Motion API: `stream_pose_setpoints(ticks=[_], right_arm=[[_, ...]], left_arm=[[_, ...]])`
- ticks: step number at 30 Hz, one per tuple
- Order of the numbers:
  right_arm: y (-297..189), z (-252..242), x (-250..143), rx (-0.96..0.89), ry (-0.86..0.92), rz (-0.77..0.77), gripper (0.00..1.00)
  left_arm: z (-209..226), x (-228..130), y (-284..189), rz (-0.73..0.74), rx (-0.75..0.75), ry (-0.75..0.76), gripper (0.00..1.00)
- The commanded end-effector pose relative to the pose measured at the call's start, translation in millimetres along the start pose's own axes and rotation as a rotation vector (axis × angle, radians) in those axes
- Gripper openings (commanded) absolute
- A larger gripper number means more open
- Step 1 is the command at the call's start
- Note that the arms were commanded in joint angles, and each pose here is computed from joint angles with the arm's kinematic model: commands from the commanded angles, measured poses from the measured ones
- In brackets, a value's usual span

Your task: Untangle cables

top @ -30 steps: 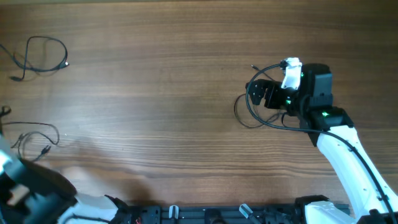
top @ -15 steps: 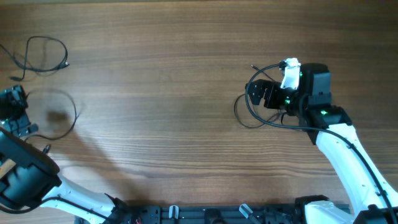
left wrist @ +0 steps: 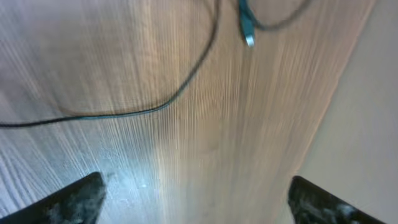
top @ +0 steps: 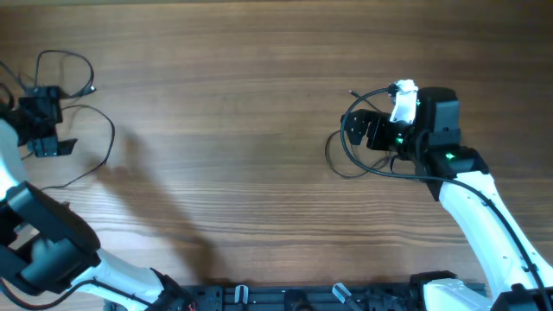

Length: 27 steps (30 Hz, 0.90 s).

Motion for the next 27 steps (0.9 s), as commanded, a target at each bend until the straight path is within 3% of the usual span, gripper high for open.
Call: stream_pose_setpoints(ticks=[1,3,4,6,15,17,19,22,24,27], right_arm=[[1.3,3.0,4.9,0.001,-0.025,-0.009,1.00],[1.5,2.4,4.1,0.000,-0.022,-0.006,1.00],[1.7,1.7,2.9,-0.003,-0.020,-0.001,1.00],[1.7,0.9,1.5,-0.007,-0.017,0.006,1.00],[3.4,-4.7,-1.7,-0.037,-0.009,0.014,1.00],[4.9,-7.1,-2.2,-0.049,-0.006,0.017,1.00],[6.9,-8.3,-2.9,-0.052,-0.004,0.023,1.00],[11.4,-11.6,-4.7,-0.060,0.003,0.037,1.00],[13.9,-13.6,-6.0,-0.065,0.008,0.047,1.00],[18.9,-18.1,-9.6,-0.077,0.020,0.070,1.00]], left_arm=[[-18.8,-12.6,7.3,-0.085,0.105,0.442,0.97],[-23.4,-12.8,10.8,-0.158,0.215,0.600,1.00],[-20.4,-9.4,9.1,-0.240,0.347,0.619,1.00],[-18.7,-8.0,6.4,-0.303,0.442,0.618,1.00],[10.0,-32.5,2.9,-0.121,0.569,0.638,0.99],[21.6,-39.8,3.2,-0.086,0.579,0.512,0.95],[21.6,-53.7,13.2,0.007,0.467,0.407,1.00],[8.7,-76.3,26.7,0.163,0.264,0.407,1.00],[15.1,-74.9,31.6,0.135,0.297,0.358,0.98],[47.1,-61.2,30.5,-0.070,0.500,-0.040,1.00]])
Point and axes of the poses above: each gripper's point midway between its finger pads, its own y axis out along the fingers, its own z axis along the line the jaws close on, x = y × z, the point moved 6 cm from there along -y, back along the fingers, and after that the axes turned 10 degrees about y, right-handed, at the moved point
